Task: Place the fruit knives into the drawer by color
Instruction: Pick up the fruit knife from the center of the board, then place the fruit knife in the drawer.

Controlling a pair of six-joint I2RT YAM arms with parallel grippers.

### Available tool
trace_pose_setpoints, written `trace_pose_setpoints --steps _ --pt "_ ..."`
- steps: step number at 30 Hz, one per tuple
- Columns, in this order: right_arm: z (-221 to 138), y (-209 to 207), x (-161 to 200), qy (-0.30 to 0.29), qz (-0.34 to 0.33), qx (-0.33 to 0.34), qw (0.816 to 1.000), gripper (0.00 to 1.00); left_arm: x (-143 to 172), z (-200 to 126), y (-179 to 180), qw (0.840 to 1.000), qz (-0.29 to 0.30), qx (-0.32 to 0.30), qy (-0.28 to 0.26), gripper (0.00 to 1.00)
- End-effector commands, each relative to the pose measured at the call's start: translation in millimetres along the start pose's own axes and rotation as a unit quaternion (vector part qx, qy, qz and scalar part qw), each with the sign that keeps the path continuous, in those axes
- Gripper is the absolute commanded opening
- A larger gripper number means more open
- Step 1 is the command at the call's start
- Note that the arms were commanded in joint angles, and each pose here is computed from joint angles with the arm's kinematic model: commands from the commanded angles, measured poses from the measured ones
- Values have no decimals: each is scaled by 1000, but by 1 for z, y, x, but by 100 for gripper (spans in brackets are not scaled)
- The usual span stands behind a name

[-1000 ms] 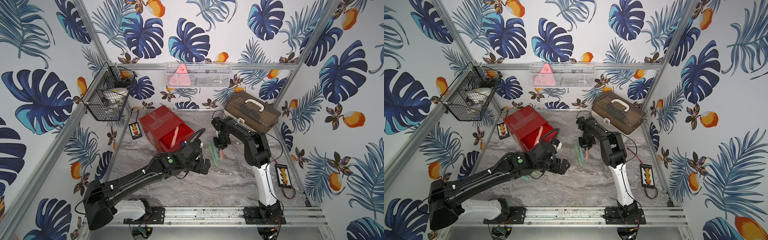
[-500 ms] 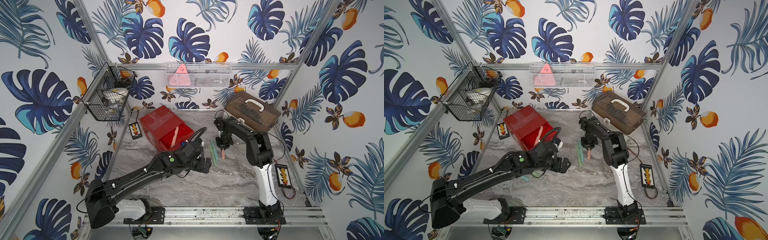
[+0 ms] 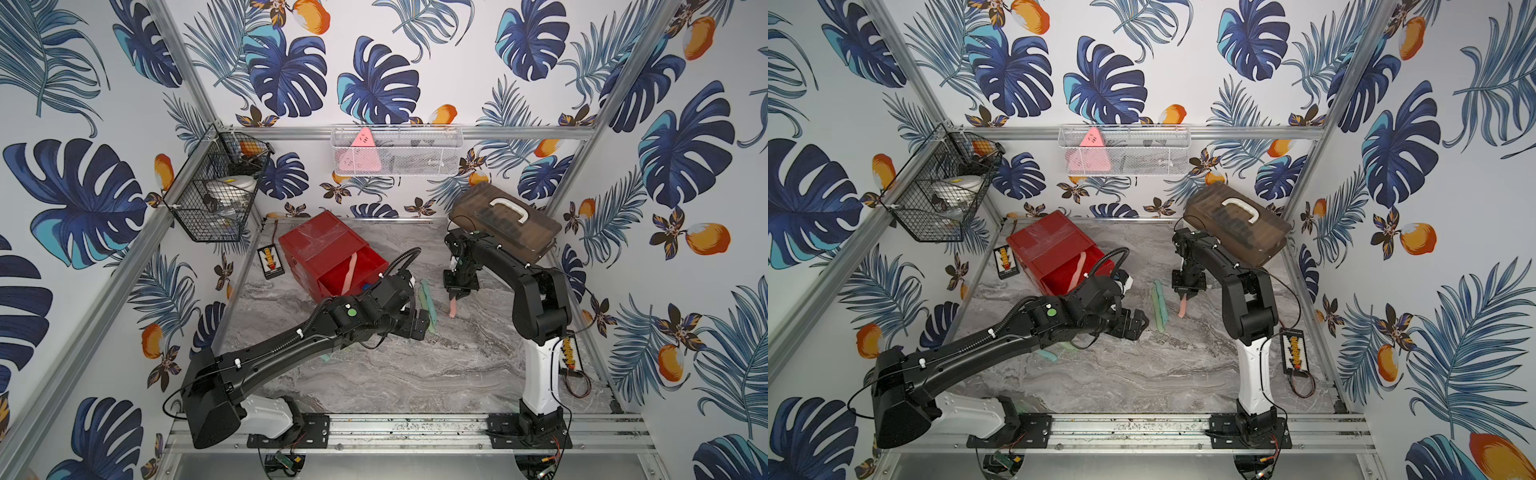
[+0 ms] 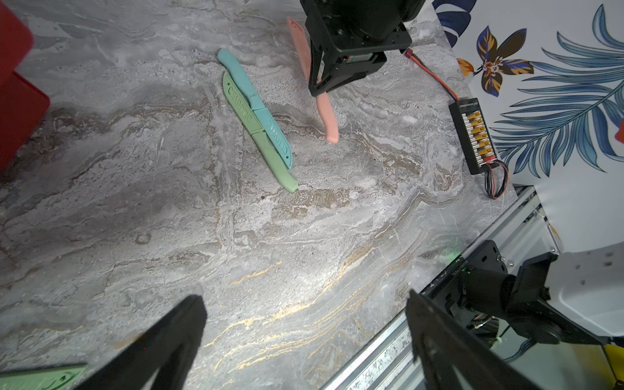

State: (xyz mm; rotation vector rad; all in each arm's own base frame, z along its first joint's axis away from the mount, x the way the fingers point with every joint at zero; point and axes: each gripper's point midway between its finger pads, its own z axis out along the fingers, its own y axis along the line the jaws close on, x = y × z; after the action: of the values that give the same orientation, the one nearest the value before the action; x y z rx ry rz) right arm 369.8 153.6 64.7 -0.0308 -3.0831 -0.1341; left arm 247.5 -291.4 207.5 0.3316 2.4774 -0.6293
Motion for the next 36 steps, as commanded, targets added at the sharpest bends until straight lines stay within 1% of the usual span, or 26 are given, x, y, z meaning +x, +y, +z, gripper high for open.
trace_pose_setpoints --steps 1,3,4,6,10,18,23,27,29,30,32,36 --pt "-16 12 13 13 19 -44 999 12 -16 -4 -1 1000 -1 4 -23 99" --pt "-23 15 17 12 25 -58 998 12 -22 -6 0 1000 -5 3 -28 99" --pt "-37 18 20 1 26 -70 997 12 -26 -8 1 999 -6 4 -32 99" --pt "-47 23 24 0 30 -88 996 12 -33 -12 4 999 -8 1 -37 99" --pt "-74 37 34 -7 41 -135 990 12 -56 -26 10 998 -11 -2 -57 99" --pt "-131 73 55 -22 58 -221 973 12 -107 -59 37 994 -29 -12 -104 99" --pt "-167 114 75 -20 58 -287 956 12 -128 -77 50 992 -26 -28 -120 99" --pt "-192 152 91 -12 56 -336 940 13 -140 -92 62 989 -38 -34 -137 99" --pt "-205 173 95 -5 56 -364 930 13 -147 -101 70 987 -44 -38 -147 99" --pt "-209 189 105 2 43 -374 927 13 -149 -104 73 987 -46 -39 -150 99" --pt "-220 212 113 11 30 -392 919 14 -155 -112 80 985 -54 -39 -160 99" --pt "-230 246 119 36 25 -425 904 14 -163 -123 90 983 -62 -40 -167 99"
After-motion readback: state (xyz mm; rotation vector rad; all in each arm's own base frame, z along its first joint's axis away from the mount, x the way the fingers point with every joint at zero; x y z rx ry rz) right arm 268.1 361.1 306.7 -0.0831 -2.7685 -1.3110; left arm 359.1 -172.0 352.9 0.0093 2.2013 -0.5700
